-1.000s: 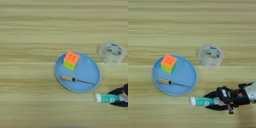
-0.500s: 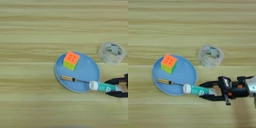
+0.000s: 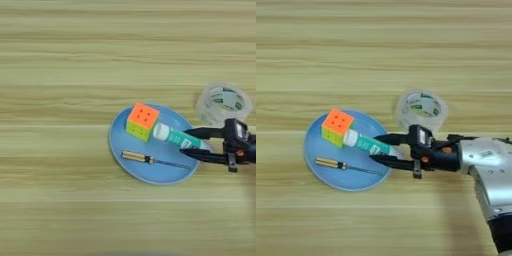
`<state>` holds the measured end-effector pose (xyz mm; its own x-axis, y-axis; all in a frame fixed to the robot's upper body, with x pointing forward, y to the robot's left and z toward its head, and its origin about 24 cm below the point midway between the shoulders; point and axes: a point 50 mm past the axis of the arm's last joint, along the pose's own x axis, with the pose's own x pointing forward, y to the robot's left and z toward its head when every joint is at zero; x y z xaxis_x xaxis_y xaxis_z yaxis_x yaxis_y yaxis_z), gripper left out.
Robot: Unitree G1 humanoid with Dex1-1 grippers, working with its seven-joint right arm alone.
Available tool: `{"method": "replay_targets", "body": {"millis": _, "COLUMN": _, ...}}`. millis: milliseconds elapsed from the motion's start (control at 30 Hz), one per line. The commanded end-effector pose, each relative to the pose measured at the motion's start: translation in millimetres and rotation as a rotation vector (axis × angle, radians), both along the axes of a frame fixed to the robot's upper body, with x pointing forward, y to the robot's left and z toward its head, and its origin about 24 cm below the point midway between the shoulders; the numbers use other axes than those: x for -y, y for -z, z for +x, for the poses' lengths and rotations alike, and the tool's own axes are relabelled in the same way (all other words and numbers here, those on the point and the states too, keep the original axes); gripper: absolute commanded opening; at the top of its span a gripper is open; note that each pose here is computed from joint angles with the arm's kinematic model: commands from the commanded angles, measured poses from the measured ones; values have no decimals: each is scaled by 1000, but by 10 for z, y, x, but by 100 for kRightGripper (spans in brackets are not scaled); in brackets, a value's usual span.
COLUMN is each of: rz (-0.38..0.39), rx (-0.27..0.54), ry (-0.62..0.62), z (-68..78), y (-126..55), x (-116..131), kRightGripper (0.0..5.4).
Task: Move the objects on the table
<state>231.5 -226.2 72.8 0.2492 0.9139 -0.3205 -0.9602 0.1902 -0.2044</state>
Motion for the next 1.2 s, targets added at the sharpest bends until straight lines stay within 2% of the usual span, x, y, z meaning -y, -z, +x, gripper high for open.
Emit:
{"method": "replay_targets", "body": {"millis": 33, "rz": -34, "rx": 123, "ry": -9, "z": 108, "y": -225, "x": -81, "kRightGripper": 169}}
{"method": "replay_targets", "body": {"millis": 300, "rz": -62, "rx": 133, "ry": 63, "z": 186, "y": -171, "x": -218, "kRightGripper": 169}}
{"method": "replay_targets", "body": {"millis": 467, "rz": -112, "rx": 152, "ry": 68, "z": 180, "y": -122, "x": -269, "kRightGripper": 169}}
{"method": "replay_targets", "body": {"millis": 767, "rz": -160, "rx": 120, "ry": 43, "z": 144, "y": -36, "x": -302, "kRightGripper": 169}}
{"method": "replay_targets", "body": {"millis": 800, "rz": -163, "rx": 117, "ry": 42, "z": 143, "y": -33, "x": -302, "kRightGripper": 197}}
{"method": "replay_targets", "body": {"millis": 1100, "rz": -164, "rx": 116, "ry": 51, "z": 159, "y": -42, "x": -314, "kRightGripper": 313}}
{"method": "replay_targets", "body": {"millis": 1200, "rz": -141, "rx": 126, "ry": 57, "z": 174, "y": -89, "x": -325, "kRightGripper": 349}}
